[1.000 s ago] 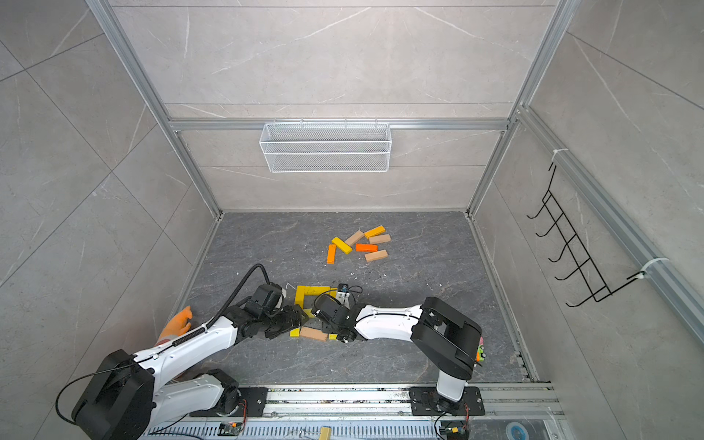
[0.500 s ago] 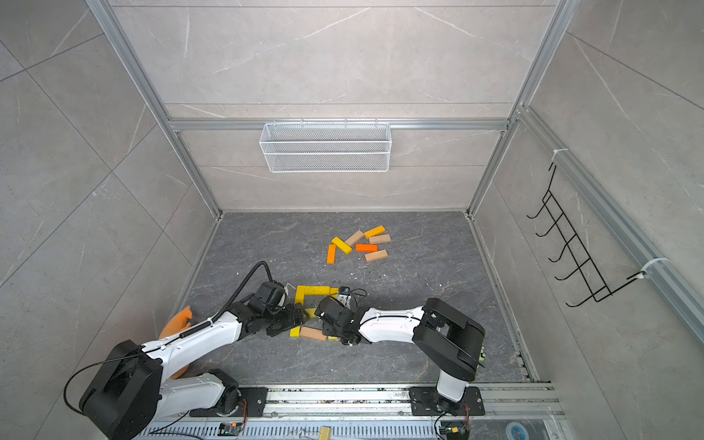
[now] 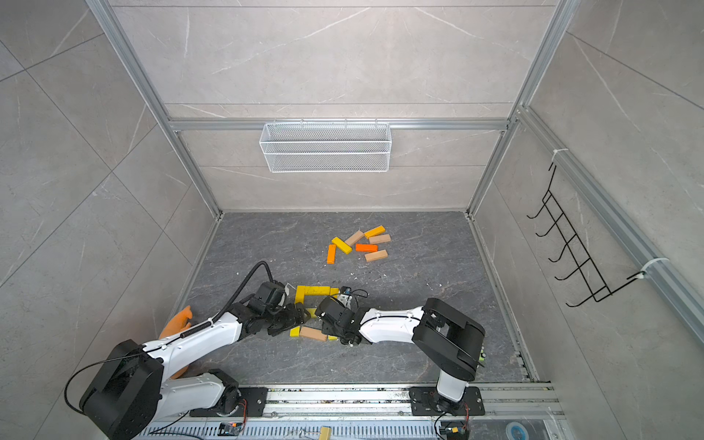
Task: Assemble the number 8 with building blocks
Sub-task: Adjust the building block at the center of the board.
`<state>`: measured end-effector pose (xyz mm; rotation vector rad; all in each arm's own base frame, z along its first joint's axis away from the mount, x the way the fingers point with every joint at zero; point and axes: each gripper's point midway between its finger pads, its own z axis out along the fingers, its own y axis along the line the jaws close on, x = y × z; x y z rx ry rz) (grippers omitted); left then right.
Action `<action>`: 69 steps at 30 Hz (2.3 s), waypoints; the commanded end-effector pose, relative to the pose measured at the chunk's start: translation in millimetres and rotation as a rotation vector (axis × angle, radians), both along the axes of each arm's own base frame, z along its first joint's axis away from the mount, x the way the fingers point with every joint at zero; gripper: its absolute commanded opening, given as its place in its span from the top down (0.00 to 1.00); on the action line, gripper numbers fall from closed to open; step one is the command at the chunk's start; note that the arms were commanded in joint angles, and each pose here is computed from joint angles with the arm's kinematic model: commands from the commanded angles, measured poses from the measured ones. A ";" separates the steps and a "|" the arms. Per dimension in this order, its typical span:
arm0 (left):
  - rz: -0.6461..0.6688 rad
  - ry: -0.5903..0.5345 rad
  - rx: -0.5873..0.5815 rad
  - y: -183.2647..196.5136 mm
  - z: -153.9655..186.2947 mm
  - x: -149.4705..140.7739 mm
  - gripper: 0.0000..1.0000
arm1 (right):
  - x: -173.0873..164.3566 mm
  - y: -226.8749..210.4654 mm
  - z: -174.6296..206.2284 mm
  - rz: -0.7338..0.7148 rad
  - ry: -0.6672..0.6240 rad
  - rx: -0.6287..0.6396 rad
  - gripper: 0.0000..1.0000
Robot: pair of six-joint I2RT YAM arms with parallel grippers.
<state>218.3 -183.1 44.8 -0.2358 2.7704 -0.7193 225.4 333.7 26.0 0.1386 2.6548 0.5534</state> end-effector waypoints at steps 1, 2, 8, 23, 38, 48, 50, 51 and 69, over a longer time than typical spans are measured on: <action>-0.002 0.007 -0.016 -1.2 3.4 -2.4 0.18 | 2.7 -10.4 4.4 -0.041 -0.022 -0.009 0.55; 0.004 0.004 -0.003 1.8 4.7 -2.7 0.18 | 3.4 -11.5 7.3 -0.040 -0.031 -0.013 0.55; 0.011 -0.028 0.069 16.5 16.6 -1.4 0.17 | -1.5 -11.4 28.9 0.053 -0.097 -0.045 0.55; 0.098 -0.041 0.056 42.5 27.8 7.7 0.17 | -21.3 38.4 53.6 0.350 -0.112 -0.005 0.81; 0.105 -0.029 0.048 47.7 26.1 5.5 0.18 | -10.8 82.5 22.4 0.389 -0.054 -0.001 0.89; 0.101 -0.023 0.036 45.5 23.2 5.1 0.19 | -5.5 95.4 13.0 0.400 -0.045 -0.002 0.91; 0.102 -0.022 0.036 45.7 22.3 4.6 0.19 | -5.1 96.9 11.2 0.403 -0.042 -0.005 0.91; 0.100 -0.022 0.035 45.4 22.1 4.6 0.19 | -4.6 97.1 10.7 0.401 -0.040 -0.004 0.91; 0.103 -0.013 0.027 44.6 17.8 2.9 0.20 | -9.7 103.3 4.5 0.427 -0.015 0.027 0.91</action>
